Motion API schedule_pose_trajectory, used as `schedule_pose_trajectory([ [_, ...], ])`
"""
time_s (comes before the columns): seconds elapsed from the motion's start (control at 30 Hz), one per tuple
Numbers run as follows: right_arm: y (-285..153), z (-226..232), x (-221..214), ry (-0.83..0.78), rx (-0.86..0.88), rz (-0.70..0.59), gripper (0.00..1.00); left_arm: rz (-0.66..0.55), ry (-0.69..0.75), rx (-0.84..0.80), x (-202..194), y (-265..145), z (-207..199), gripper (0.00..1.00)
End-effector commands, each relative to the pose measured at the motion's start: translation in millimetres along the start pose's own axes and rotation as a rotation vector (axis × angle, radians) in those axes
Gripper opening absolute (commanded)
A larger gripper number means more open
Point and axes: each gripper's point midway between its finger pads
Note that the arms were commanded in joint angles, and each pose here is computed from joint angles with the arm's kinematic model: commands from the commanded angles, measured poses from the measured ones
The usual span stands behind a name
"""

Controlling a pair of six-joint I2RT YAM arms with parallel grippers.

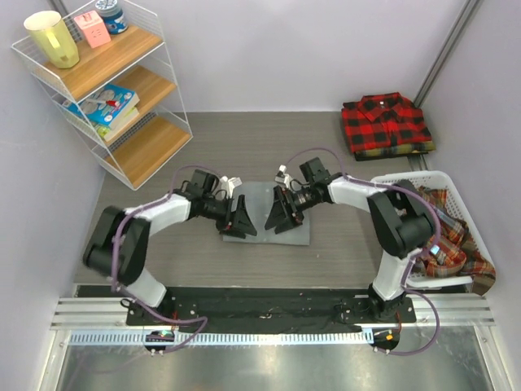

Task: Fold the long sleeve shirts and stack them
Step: Fold the shirt

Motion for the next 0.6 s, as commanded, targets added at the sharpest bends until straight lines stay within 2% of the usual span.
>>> schedule_pose_trajectory([
  [0.0, 10, -33, -21, 0.108, 0.039, 0.064, 0.87, -0.038, -0.12, 0.037, 25, 10, 51, 0.72],
  [0.03, 14, -56, -36, 0.118, 0.026, 0.097, 0.87, -0.009, -0.187, 0.06, 20, 17, 73, 0.72],
  [0.1, 4, -79, -51, 0.206, -0.012, 0.127, 0.87, -0.049, -0.257, 0.087, 20, 12, 97, 0.72],
  [0.13, 4, -91, -63, 0.261, -0.008, 0.152, 0.87, -0.05, -0.286, 0.082, 19, 11, 100, 0.72],
  [0.17, 0, -95, -64, 0.234, -0.007, 0.159, 0.87, -0.047, -0.299, 0.088, 17, 9, 103, 0.72],
  [0.2, -6, -91, -72, 0.275, -0.002, 0.19, 0.87, -0.045, -0.321, 0.085, 13, 5, 104, 0.72],
  [0.23, -13, -87, -62, 0.24, 0.0, 0.178, 0.87, -0.038, -0.318, 0.067, 11, 4, 99, 0.71],
  [0.27, -18, -81, -57, 0.17, 0.007, 0.177, 0.87, -0.022, -0.28, 0.001, 8, -2, 78, 0.71],
  [0.33, -30, -56, -46, 0.148, 0.04, 0.178, 0.87, 0.012, -0.226, -0.058, 0, -7, 51, 0.7],
  [0.37, -38, -41, -21, 0.044, 0.042, 0.141, 0.87, -0.006, -0.099, -0.1, 2, -18, 25, 0.7],
  [0.43, -51, -27, 9, -0.021, 0.029, 0.101, 0.87, -0.037, 0.037, -0.114, 10, -25, -7, 0.71],
  [0.53, -56, -33, 46, -0.093, -0.011, 0.064, 0.83, -0.1, 0.13, -0.114, 43, -31, -30, 0.72],
  [0.57, -50, -48, 49, -0.061, -0.012, 0.075, 0.81, -0.103, 0.13, -0.107, 53, -30, -31, 0.7],
])
Point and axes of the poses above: each gripper's point midway between its finger pads, its own y axis out along the fingers, its own z axis along the line the jaws close on, x = y × z, and after that the axes turned 10 degrees about -y, right-handed
